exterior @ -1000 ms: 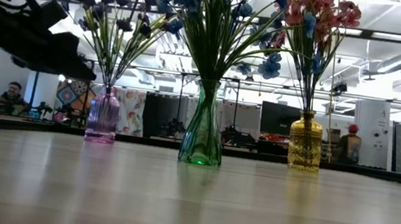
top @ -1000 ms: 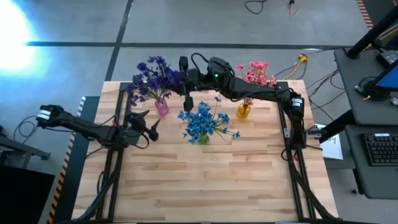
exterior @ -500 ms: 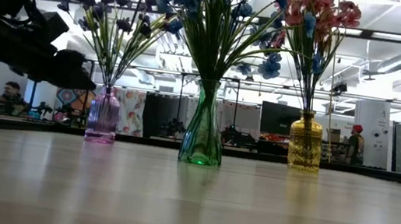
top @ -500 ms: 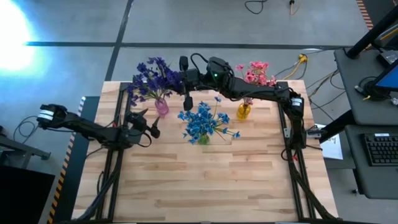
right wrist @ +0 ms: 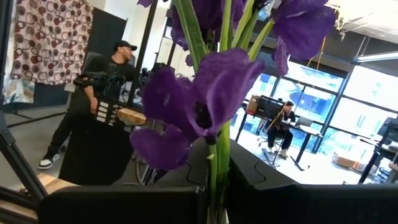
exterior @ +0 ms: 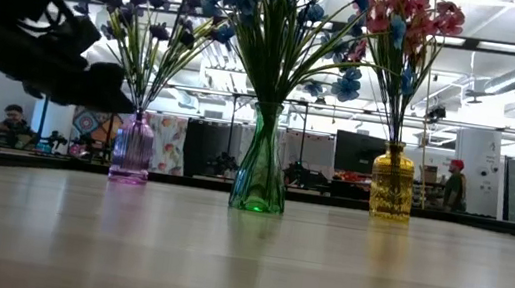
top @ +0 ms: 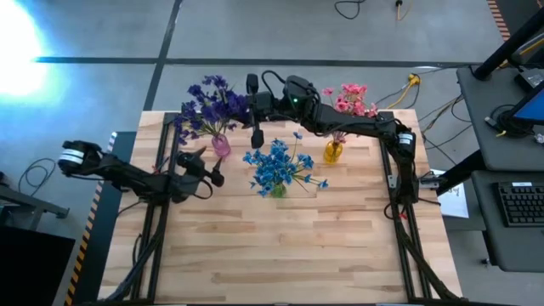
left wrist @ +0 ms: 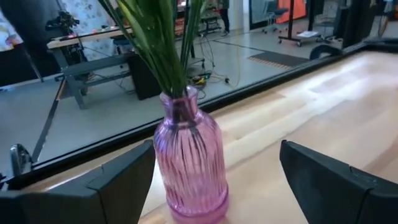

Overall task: Sort flowers into vase by color
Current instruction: Put the violet flowers into the violet vase

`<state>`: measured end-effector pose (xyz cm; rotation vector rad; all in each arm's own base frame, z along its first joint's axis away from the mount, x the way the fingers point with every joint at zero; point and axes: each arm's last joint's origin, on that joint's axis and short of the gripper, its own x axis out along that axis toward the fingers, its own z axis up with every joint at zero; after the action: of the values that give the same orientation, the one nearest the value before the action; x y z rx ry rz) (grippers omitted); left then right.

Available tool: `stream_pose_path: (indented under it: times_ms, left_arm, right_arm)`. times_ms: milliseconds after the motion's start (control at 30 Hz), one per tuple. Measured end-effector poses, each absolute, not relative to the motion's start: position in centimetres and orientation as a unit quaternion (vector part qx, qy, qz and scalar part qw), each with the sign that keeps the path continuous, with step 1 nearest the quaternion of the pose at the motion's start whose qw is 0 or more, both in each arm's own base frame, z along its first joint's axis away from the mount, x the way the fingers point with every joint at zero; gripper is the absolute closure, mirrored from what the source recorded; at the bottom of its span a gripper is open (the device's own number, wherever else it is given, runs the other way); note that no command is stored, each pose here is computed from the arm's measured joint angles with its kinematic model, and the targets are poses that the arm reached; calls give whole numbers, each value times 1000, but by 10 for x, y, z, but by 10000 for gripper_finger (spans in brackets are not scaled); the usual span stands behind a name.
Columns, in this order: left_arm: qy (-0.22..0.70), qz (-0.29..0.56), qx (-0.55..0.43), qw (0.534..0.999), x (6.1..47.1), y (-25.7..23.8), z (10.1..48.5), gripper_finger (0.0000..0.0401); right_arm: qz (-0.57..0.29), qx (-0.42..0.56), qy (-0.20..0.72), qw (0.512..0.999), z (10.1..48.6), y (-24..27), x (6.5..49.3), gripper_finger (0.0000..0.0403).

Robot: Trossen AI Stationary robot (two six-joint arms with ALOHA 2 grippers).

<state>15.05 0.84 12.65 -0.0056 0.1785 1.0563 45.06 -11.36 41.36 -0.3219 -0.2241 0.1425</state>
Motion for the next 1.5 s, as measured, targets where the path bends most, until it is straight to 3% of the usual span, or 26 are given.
stream_pose_path:
  times_ms: [1500]
  left_arm:
    - [92,529,28,843,173,60,118,74]
  right_arm:
    - [66,-169,-116,976,418,-117,447,385]
